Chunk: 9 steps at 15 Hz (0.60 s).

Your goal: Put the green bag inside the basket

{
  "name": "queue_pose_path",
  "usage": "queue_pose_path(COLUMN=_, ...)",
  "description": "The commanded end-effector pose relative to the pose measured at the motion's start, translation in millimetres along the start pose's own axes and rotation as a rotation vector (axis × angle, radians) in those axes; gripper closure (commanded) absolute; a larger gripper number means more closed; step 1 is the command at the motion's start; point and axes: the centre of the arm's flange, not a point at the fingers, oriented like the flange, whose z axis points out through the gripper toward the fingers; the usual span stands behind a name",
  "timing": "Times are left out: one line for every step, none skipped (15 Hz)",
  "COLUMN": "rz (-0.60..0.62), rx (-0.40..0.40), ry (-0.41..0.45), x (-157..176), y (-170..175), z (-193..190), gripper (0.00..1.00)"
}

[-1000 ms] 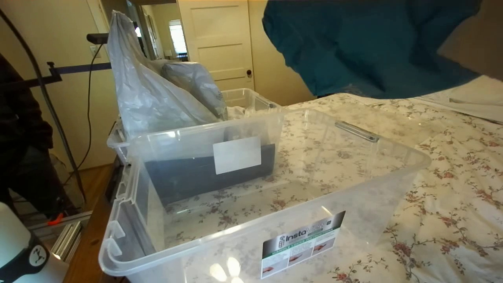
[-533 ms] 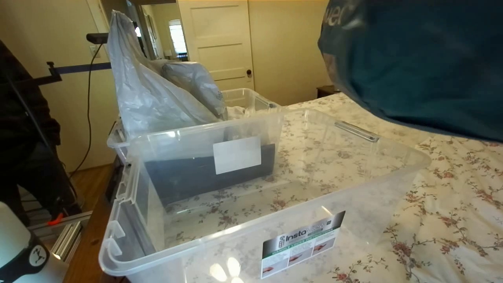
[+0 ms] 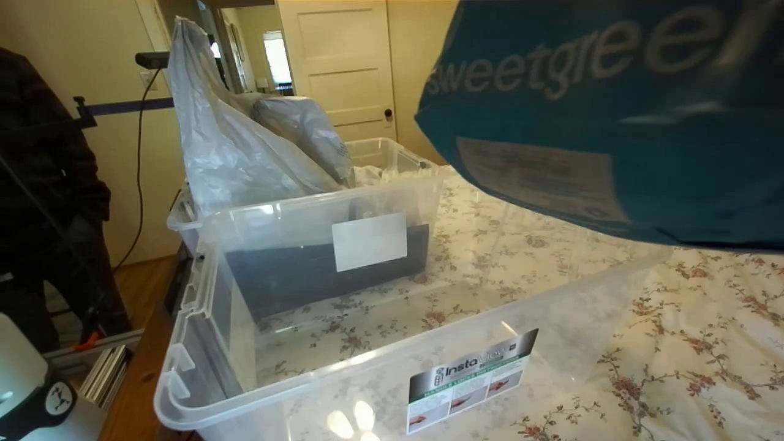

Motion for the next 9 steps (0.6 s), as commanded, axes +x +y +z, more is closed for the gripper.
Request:
queue_pose_path(rz=0.058, rx=-0.011, ry=-0.071, x=-9.0, y=-6.2, z=-75.9, gripper=0.0)
queue_pose_path(rz=0.081, rx=-0.003, ry=-0.097, x=-9.2, y=-8.1, z=-82.6, gripper=0.0)
queue_pose_path(rz=0.088, rx=0.013, ry=-0.104, x=-5.3, y=-13.8, z=-89.4, gripper=0.0)
queue_pose_path(rz=0.086, rx=0.025, ry=-0.097, x=0.8, y=-19.4, z=-96.8, gripper=0.0)
queue_pose_path(rz=0.077, rx=0.049, ry=-0.078, x=8.4, y=-27.5, z=-102.7, gripper=0.0)
queue_pose_path(rz=0.067, rx=0.08, ry=-0.055, x=15.2, y=-36.7, z=-108.4, gripper=0.0)
queue_pose_path(rz=0.061, rx=0.098, ry=-0.037, x=19.9, y=-43.2, z=-115.5, gripper=0.0)
queue_pose_path(rz=0.044, rx=0.119, ry=-0.017, x=25.4, y=-54.7, z=-120.6, gripper=0.0)
queue_pose_path(rz=0.036, rx=0.156, ry=0.002, x=32.3, y=-66.6, z=-123.2, gripper=0.0)
